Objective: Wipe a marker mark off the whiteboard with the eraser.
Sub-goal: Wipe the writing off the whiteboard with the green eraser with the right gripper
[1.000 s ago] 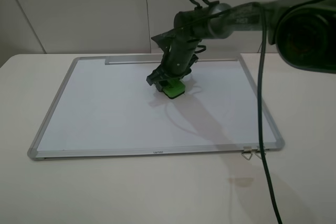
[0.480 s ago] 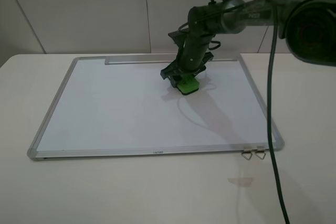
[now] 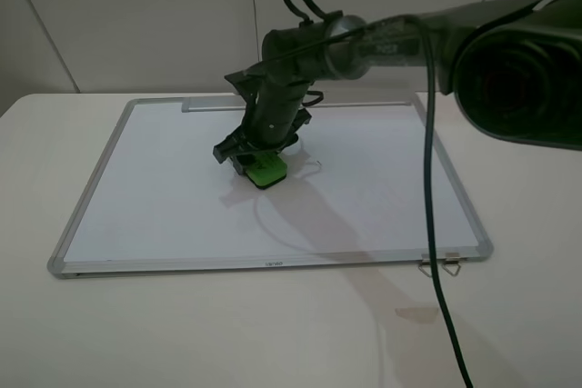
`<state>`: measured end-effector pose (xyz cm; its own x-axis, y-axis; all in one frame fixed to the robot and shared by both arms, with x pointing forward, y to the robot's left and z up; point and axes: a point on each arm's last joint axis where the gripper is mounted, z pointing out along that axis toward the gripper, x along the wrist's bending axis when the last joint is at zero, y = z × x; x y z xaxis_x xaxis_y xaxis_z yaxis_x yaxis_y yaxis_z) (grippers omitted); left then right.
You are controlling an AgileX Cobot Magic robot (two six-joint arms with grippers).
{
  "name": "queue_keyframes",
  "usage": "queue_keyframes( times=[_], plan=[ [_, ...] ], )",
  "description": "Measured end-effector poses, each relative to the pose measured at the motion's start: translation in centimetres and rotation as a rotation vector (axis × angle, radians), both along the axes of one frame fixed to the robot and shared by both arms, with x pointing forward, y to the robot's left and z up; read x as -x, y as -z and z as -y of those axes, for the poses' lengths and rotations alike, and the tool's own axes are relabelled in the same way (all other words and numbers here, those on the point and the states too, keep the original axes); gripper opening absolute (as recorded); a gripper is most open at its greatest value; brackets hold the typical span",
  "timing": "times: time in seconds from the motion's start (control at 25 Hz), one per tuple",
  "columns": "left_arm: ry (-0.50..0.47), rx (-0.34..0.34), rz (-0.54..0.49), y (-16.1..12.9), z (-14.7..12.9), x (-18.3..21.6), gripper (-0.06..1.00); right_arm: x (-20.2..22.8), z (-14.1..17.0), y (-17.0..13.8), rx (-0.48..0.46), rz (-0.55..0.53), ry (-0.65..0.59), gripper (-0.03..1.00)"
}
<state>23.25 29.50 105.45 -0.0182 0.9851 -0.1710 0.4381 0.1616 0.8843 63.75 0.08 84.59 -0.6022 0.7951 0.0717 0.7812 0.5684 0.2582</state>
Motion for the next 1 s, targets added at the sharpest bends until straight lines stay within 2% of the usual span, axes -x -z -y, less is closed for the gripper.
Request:
queue_keyframes(
  times=[0.24, 0.76, 1.0],
  plan=[
    [0.0, 0.0, 0.0, 0.0, 0.0, 0.0, 0.78, -1.3, 1.5, 0.5, 0.064, 0.064, -0.02, 0.59],
    [0.0, 0.0, 0.0, 0.0, 0.0, 0.0, 0.78, -4.3, 7.0, 2.6, 0.013, 0.148, 0.134, 0.59],
    [0.0, 0.0, 0.0, 0.0, 0.0, 0.0, 0.78, -4.4, 7.5, 2.5, 0.01, 0.162, 0.149, 0.59]
  ],
)
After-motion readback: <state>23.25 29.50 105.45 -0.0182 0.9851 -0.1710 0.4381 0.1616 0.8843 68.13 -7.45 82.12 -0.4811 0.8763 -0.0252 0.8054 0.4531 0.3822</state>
